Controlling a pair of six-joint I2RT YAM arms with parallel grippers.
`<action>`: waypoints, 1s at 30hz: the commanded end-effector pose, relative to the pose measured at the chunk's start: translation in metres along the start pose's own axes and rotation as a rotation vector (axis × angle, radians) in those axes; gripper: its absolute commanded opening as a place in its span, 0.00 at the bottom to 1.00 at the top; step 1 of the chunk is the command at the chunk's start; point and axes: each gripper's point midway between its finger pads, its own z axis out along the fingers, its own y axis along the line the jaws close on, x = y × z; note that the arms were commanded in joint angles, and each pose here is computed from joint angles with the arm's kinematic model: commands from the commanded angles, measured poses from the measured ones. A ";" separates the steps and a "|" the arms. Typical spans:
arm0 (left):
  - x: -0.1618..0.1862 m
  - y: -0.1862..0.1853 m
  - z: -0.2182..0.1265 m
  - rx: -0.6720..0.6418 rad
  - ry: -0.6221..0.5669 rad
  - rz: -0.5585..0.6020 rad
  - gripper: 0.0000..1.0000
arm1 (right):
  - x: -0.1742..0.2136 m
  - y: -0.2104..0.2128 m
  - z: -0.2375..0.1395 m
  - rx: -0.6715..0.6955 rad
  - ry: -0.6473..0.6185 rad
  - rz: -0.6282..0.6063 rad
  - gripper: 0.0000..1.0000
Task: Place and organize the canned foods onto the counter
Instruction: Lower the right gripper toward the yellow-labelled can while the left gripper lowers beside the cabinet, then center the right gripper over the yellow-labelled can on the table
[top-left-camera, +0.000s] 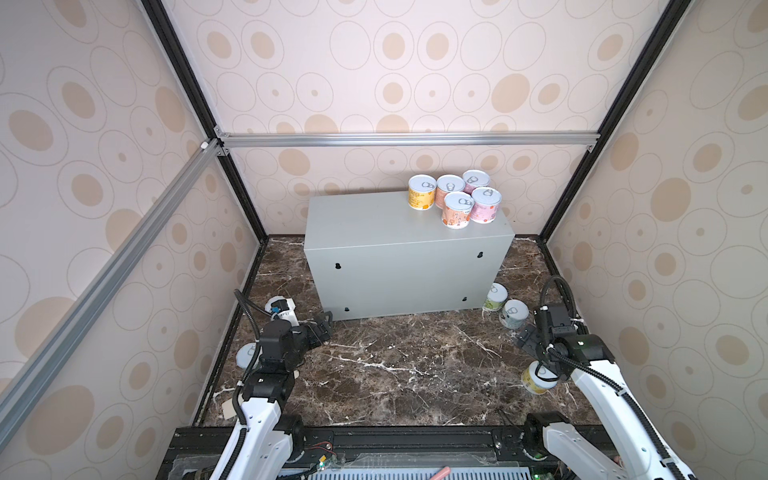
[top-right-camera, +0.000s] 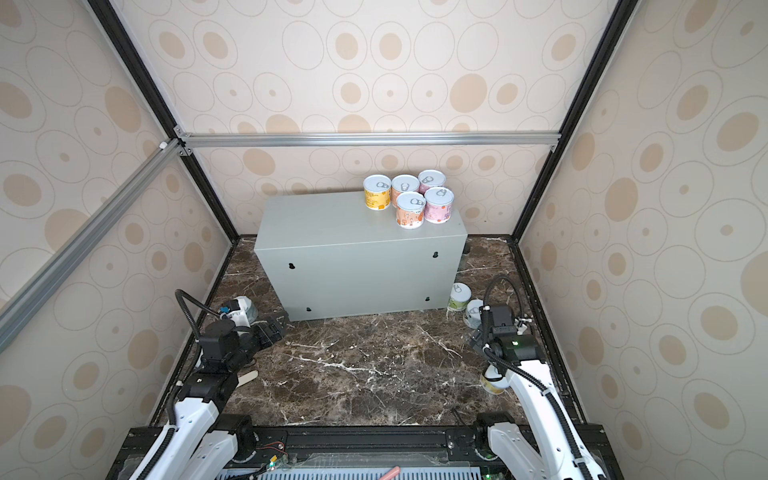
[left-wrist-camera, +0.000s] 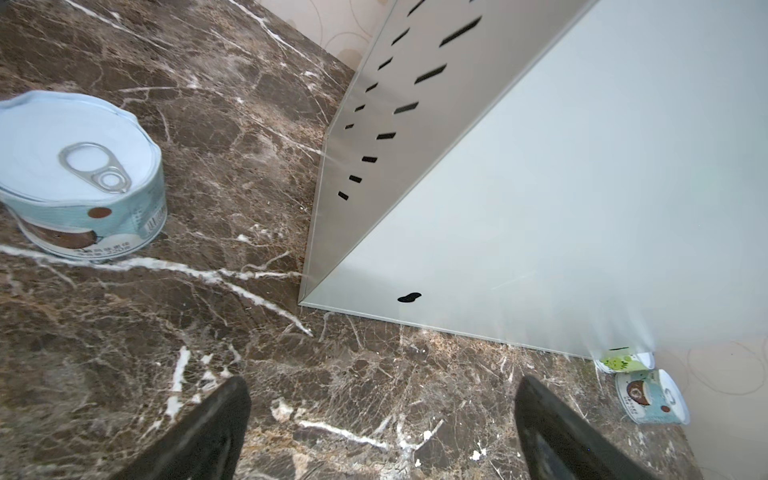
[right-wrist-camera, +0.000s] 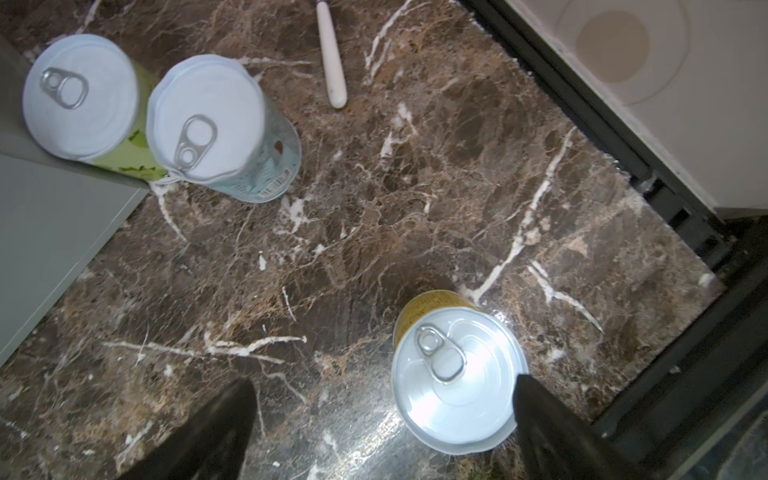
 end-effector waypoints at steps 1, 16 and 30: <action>-0.006 -0.014 -0.001 0.068 -0.032 -0.025 0.99 | 0.003 -0.025 0.002 0.101 -0.023 0.056 0.99; 0.015 -0.037 0.008 0.167 0.069 -0.010 0.99 | 0.022 -0.034 0.027 0.118 0.036 0.079 0.99; 0.018 -0.043 0.005 0.186 0.073 0.005 0.99 | 0.043 0.020 0.031 -0.164 0.178 -0.023 0.99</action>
